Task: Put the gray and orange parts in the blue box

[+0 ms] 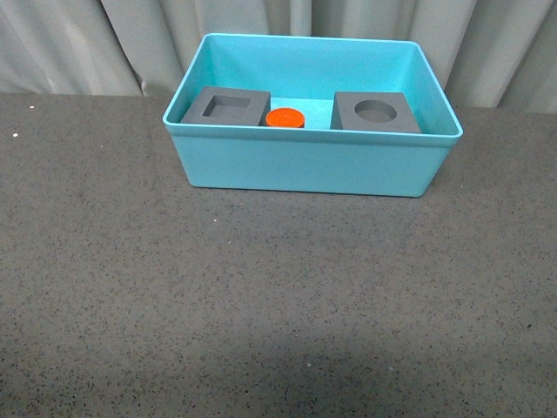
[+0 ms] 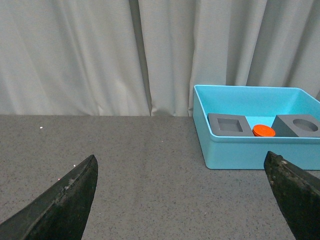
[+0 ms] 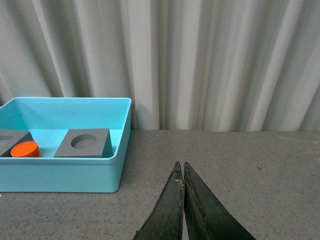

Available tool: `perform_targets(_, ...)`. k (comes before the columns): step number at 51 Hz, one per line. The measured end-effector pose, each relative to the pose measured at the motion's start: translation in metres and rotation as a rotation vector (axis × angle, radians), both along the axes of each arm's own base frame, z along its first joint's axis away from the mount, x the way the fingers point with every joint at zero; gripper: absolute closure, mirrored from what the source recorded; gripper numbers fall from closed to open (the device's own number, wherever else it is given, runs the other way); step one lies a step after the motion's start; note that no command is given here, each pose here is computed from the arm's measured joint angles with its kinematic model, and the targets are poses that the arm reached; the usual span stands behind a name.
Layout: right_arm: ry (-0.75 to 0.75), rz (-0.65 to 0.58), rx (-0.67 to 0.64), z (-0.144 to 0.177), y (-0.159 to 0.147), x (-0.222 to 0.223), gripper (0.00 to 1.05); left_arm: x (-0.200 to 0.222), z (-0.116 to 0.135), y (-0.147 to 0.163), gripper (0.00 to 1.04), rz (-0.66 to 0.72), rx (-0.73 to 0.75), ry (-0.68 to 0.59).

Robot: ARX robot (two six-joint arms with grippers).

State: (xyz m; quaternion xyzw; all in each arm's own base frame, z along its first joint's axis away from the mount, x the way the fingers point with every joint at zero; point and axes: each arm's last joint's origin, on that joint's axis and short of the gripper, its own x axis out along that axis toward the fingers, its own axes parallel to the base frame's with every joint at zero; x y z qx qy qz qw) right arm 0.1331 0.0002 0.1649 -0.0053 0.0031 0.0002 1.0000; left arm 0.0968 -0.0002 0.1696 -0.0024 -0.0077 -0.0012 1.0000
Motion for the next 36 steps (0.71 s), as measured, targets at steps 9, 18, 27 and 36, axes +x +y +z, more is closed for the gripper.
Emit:
perform_targets(9, -0.008, 0.000, 0.000, 0.002, 0.000, -0.006, 1.04, 0.000, 0.000, 0.000, 0.07, 0.000, 0.000, 0.000)
perform_targets(18, -0.011, 0.000, 0.000, 0.003, 0.000, -0.010, 1.04, 0.000, 0.000, 0.000, 0.07, 0.000, 0.000, 0.000)
perform_targets(27, -0.014, 0.000, 0.000, 0.003, 0.000, -0.015, 1.04, 0.000, 0.000, 0.000, 0.07, 0.000, 0.000, 0.000)
perform_targets(36, -0.015, 0.001, 0.000, 0.003, 0.000, -0.020, 1.04, 0.000, 0.000, 0.000, 0.07, 0.000, 0.000, 0.000)
